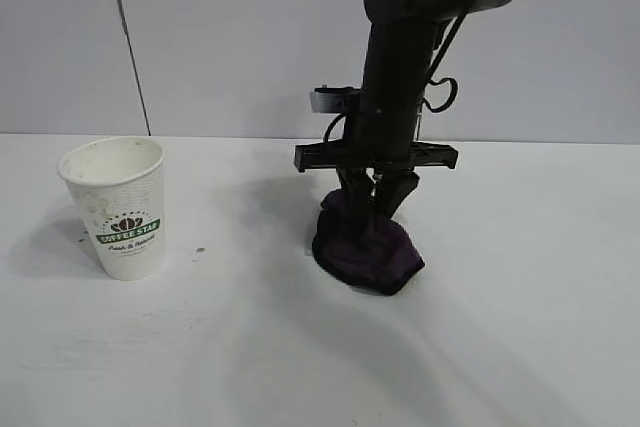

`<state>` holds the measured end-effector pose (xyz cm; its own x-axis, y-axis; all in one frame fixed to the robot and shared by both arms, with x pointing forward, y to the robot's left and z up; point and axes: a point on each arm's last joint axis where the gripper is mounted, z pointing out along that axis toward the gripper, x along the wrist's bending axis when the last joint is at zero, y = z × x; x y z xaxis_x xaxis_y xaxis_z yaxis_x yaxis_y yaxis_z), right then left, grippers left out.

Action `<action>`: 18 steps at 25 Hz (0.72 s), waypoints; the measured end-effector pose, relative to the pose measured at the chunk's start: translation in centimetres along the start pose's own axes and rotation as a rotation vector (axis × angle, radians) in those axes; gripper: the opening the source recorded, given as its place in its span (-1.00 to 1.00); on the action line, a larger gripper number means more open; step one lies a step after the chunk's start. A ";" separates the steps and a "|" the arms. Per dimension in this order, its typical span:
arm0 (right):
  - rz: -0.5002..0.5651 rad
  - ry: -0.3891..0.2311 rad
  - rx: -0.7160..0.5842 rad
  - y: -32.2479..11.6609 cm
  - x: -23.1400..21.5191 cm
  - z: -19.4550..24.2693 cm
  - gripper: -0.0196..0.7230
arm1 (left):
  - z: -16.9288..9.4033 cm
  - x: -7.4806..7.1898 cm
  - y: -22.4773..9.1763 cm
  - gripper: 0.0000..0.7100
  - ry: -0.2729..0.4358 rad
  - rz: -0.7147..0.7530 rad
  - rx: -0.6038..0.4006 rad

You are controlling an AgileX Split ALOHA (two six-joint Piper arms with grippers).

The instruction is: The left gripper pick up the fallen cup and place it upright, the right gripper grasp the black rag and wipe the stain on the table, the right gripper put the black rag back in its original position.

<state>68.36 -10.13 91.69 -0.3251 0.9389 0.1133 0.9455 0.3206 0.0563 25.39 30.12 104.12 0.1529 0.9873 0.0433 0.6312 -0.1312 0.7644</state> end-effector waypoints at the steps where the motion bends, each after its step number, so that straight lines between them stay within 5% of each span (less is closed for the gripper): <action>1: -0.002 0.000 -0.014 0.0 0.1 -0.7 0.73 | 0.0 0.0 0.0 0.96 0.000 0.000 0.000; 6: -0.010 -0.103 -0.153 -0.4 -1.1 -7.5 0.73 | 0.0 0.0 0.0 0.96 0.000 0.000 0.000; 13: 0.144 -0.489 -0.395 -3.5 -8.2 -19.8 0.73 | 0.0 0.0 0.0 0.96 0.000 0.000 0.000; 18: 0.346 -0.557 -0.554 -9.1 -13.7 -28.5 0.73 | 0.0 0.0 0.0 0.96 0.000 0.000 0.000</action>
<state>63.74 -29.51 117.92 0.1730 0.9436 -0.2823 0.7981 0.0336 0.6016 25.39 30.12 104.12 0.1529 0.9873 0.0433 0.6312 -0.1312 0.7644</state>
